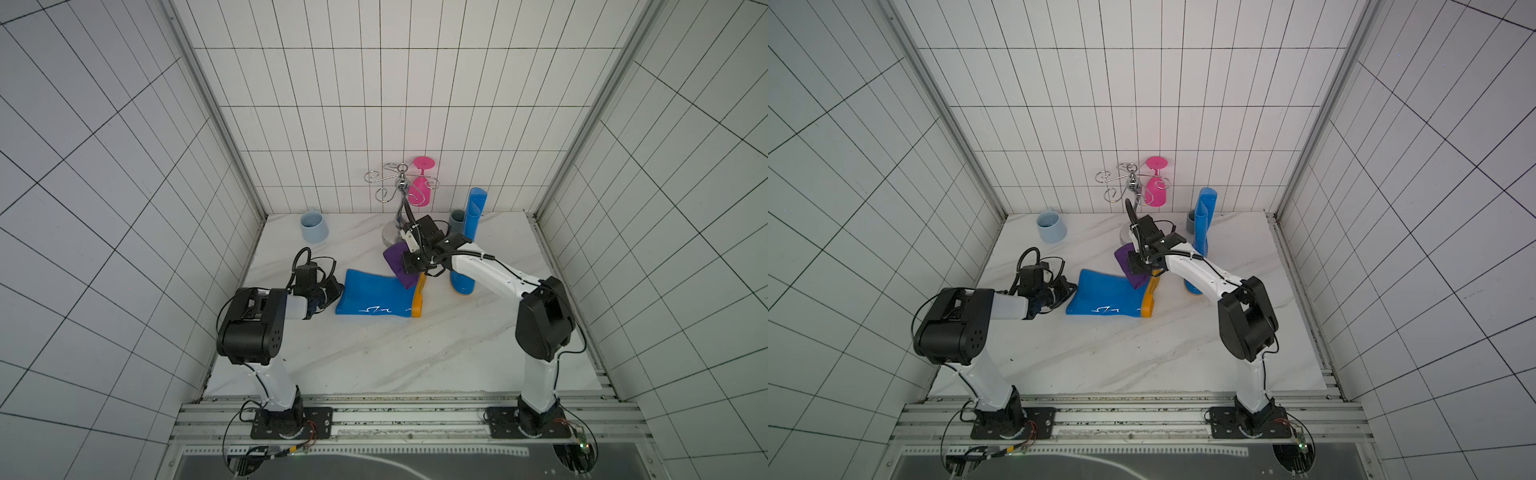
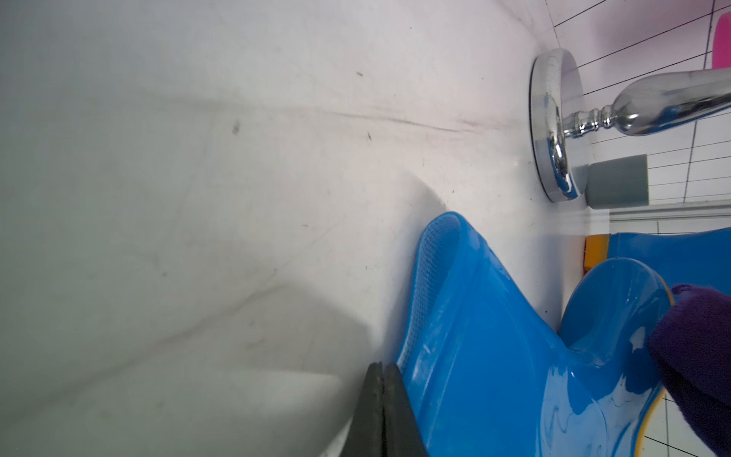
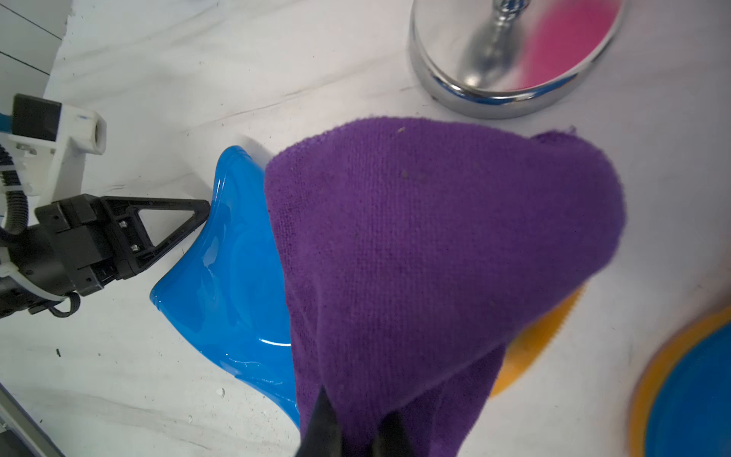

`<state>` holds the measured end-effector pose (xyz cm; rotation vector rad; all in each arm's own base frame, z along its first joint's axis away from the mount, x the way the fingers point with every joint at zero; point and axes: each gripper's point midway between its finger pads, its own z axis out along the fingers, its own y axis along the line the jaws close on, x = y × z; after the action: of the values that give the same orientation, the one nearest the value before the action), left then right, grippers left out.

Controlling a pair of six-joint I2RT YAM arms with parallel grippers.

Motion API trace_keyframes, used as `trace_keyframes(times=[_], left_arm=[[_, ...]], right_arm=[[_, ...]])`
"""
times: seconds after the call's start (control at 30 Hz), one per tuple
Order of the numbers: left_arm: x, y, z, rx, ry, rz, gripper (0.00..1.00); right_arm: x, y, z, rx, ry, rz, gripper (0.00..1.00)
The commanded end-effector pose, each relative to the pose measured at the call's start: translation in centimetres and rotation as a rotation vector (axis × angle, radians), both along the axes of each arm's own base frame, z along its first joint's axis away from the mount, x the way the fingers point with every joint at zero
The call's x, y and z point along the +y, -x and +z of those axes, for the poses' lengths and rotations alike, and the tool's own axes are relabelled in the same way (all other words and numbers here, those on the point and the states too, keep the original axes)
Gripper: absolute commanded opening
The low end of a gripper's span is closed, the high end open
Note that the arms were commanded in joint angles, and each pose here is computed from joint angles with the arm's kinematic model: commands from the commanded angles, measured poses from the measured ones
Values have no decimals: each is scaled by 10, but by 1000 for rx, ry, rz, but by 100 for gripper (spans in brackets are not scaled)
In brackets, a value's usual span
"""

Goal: Wipe the rubber boots with a cloth
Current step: Wipe the dirt off the rubber boot.

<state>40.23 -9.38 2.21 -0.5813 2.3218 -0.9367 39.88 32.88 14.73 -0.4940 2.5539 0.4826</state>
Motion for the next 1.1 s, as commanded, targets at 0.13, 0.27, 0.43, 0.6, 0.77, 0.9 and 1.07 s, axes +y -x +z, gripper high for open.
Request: trace_keyframes(times=[0.13,0.27,0.43,0.6,0.77,0.9,1.07], left_arm=[[-21,22,-19,46,147,-60,0],[-22,34,-19,39,165,-56,0],[-22,39,-12,20,166,-61,0],[-25,39,-10,16,176,-78,0],[-24,42,-6,14,166,-79,19],[-19,45,-2,-4,163,-64,28],[-16,48,-2,-14,216,-55,32]], right_arm=[[68,-2,23,-54,-37,102,0],[85,5,6,-27,-19,131,0],[88,8,-2,-15,-8,138,0],[85,9,0,-17,-2,135,0],[81,10,2,-22,10,133,0],[79,11,4,-25,11,131,0],[79,11,7,-30,7,131,0]])
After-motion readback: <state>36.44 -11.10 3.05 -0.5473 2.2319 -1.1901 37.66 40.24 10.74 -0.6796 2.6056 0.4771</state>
